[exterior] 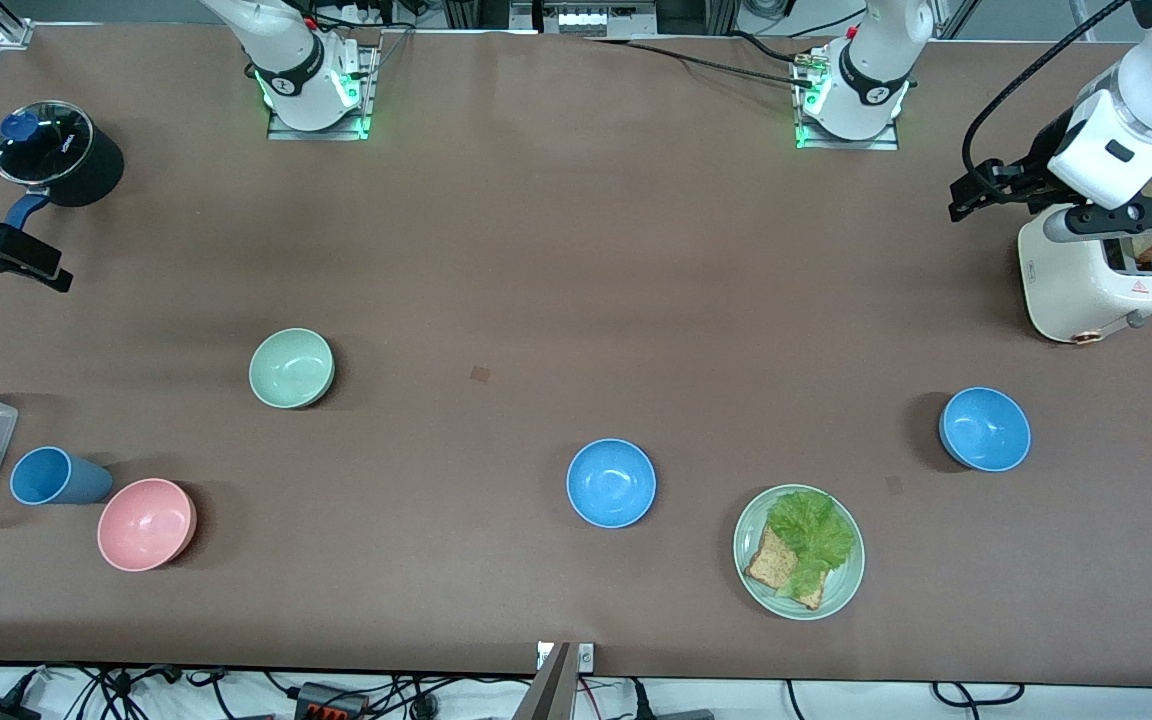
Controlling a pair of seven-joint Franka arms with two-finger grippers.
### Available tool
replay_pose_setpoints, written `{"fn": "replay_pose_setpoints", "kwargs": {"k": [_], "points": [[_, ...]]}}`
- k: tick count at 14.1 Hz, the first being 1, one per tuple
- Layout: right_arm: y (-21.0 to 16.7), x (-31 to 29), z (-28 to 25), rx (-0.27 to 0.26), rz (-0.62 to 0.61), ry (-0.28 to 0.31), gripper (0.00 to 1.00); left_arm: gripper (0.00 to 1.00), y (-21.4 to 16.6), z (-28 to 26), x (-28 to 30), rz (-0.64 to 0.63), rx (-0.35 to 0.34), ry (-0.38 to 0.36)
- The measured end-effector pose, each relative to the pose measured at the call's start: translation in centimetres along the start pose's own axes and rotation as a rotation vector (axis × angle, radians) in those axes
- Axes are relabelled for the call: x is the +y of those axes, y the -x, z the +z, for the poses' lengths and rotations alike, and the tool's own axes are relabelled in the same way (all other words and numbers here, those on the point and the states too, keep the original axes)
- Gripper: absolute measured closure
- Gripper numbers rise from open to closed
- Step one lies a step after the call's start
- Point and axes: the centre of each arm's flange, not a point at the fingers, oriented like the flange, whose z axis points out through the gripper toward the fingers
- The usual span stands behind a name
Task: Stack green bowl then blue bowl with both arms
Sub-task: 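Reach the right gripper down toward the pale green bowl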
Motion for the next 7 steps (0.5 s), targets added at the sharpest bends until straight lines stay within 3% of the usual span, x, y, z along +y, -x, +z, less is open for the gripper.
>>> {"fn": "replay_pose_setpoints", "kwargs": {"k": [7], "points": [[0.00,0.00,0.00,0.000,-0.001,0.000,0.00,0.00,-0.63,-0.39,0.23,0.010,-0.007,0.004]]}}
